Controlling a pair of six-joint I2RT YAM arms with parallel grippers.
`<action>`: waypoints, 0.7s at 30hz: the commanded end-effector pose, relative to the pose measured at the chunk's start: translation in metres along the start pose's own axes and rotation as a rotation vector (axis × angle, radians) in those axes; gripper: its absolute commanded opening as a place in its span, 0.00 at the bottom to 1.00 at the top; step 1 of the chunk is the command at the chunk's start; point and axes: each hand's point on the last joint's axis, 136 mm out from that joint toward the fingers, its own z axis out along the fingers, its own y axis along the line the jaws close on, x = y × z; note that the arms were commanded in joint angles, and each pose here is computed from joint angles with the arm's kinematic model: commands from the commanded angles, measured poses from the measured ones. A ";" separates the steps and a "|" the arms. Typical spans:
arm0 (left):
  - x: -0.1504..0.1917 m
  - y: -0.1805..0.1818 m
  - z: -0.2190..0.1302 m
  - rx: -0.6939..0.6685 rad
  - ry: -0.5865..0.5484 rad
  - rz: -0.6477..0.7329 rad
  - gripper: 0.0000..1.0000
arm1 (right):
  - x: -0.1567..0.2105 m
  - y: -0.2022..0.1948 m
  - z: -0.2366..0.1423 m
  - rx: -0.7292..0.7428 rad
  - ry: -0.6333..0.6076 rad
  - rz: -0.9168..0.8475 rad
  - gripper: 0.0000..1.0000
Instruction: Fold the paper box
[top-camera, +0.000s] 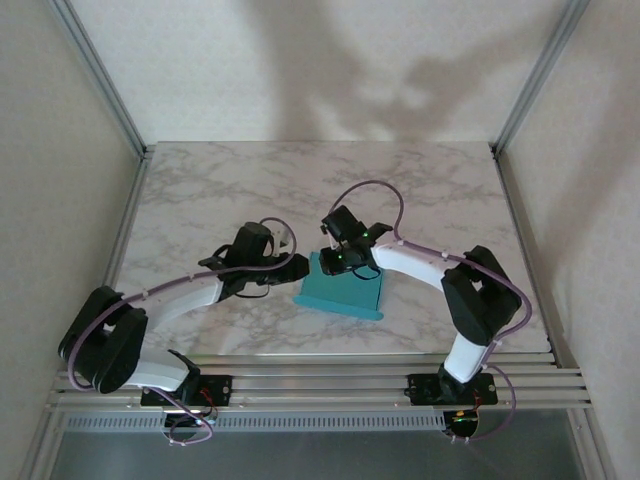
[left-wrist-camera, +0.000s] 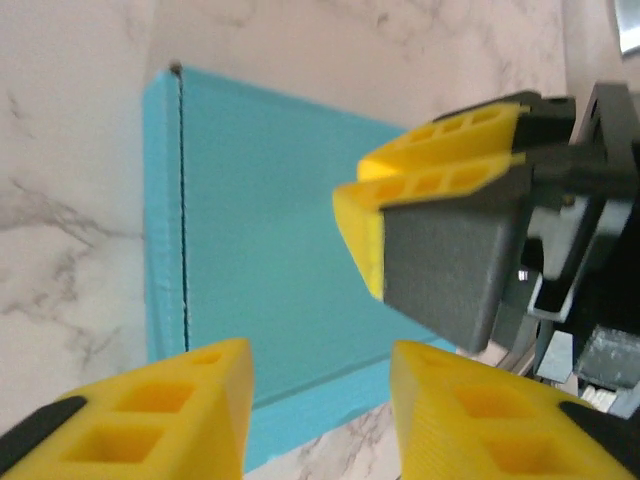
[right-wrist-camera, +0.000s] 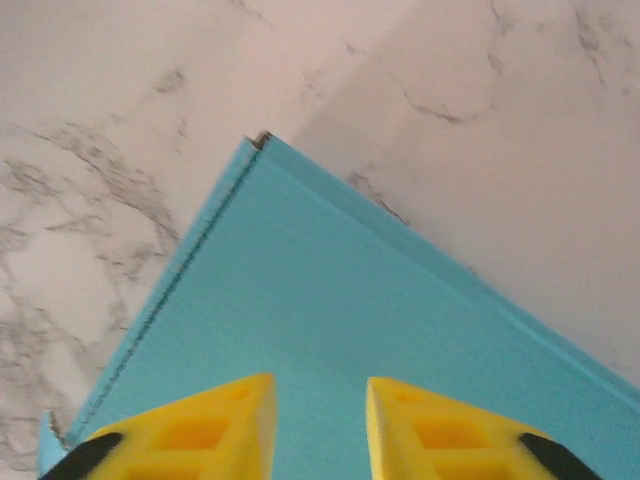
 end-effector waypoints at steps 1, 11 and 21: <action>-0.009 0.013 -0.007 -0.025 -0.057 0.009 0.48 | -0.001 0.010 -0.022 -0.056 -0.022 -0.001 0.37; -0.004 0.017 -0.002 0.008 -0.004 0.072 0.99 | 0.056 -0.013 -0.063 -0.136 -0.040 0.234 0.99; 0.022 0.018 0.023 0.038 0.155 0.087 0.99 | 0.105 -0.040 -0.067 -0.194 -0.057 0.460 0.99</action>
